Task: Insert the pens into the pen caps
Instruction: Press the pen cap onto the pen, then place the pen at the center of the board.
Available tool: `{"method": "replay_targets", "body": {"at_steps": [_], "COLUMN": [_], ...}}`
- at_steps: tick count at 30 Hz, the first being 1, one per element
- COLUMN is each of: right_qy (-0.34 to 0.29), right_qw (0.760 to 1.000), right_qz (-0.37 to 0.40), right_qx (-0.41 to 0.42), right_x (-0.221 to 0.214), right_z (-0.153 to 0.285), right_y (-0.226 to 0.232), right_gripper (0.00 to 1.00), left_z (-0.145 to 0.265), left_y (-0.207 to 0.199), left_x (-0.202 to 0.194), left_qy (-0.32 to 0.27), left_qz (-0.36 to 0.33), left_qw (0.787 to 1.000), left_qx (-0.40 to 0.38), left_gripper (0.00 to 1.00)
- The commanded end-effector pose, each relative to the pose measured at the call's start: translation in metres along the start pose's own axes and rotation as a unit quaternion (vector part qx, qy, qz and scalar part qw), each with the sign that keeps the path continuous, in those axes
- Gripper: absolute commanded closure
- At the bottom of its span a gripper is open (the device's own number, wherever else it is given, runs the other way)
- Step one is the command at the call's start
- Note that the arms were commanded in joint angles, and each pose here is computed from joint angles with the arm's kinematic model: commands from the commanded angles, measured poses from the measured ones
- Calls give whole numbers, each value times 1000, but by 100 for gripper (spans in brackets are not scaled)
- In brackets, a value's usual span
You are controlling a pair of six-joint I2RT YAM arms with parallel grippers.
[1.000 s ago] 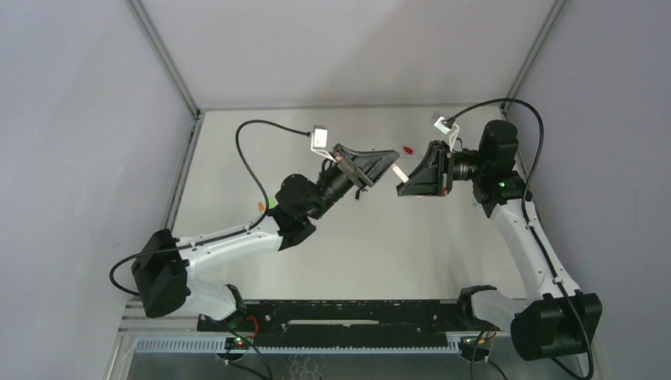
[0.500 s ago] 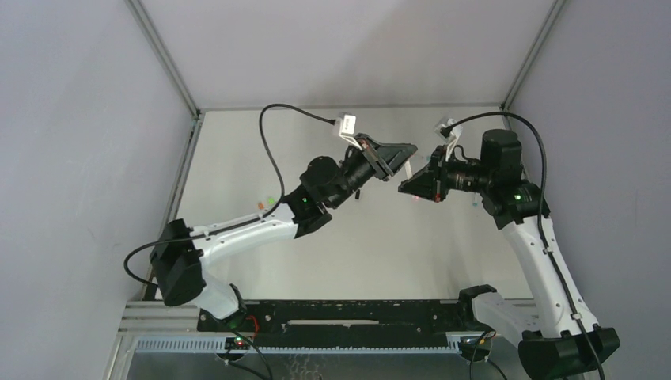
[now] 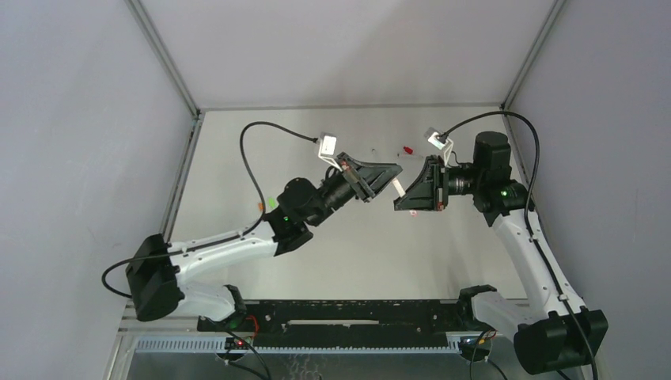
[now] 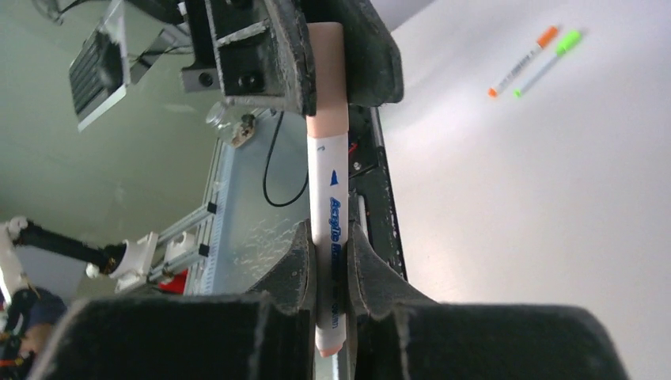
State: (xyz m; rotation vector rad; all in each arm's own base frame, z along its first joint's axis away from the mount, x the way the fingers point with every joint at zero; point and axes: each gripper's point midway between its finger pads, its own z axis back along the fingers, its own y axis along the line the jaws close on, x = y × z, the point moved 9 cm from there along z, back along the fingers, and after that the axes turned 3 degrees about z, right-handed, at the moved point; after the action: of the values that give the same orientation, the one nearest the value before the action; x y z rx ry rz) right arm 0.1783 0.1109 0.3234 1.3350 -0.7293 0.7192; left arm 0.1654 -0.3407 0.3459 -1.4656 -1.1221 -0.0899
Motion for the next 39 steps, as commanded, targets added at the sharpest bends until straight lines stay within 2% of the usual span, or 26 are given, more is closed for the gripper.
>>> {"method": "replay_targets", "body": {"at_steps": [1,7,13,18,23,25,29,34,39], "right_qy": [-68,-11,2,11,20,23,24,20,19], "right_qw": [983,977,976,975,974,971,969,971,974], "right_qz": [166,213,220,224,228,236,242,230,213], "right_qx": [-44,-11,-8,-3,5,13,36,56,75], "right_x": [49,19,4,0,-5,-8,-12,-13,-14], "right_z": [14,-8,-13,-15,-17,-16,-15,-14,-15], "right_y": [-8,-4,-13,-15,-16,-16,-14,-12,-13], "right_gripper": [100,100,100,100,100,100,100,100,100], "left_z": [71,53,49,52,62,69,86,107,106], "left_y": [1,-12,-22,-25,-27,-23,-14,-4,2], "left_x": [-102,-78,-39,-16,-4,-4,-4,-4,-8], "left_qy": [319,256,163,100,65,62,48,0,-46], "left_qz": [31,52,43,42,21,5,-45,-100,-137], "left_qw": [946,964,985,994,997,998,997,992,981], "left_qx": [-42,-58,-42,-24,-28,-28,-43,-82,-130], "left_gripper": [100,98,78,60,38,33,31,26,26]}}
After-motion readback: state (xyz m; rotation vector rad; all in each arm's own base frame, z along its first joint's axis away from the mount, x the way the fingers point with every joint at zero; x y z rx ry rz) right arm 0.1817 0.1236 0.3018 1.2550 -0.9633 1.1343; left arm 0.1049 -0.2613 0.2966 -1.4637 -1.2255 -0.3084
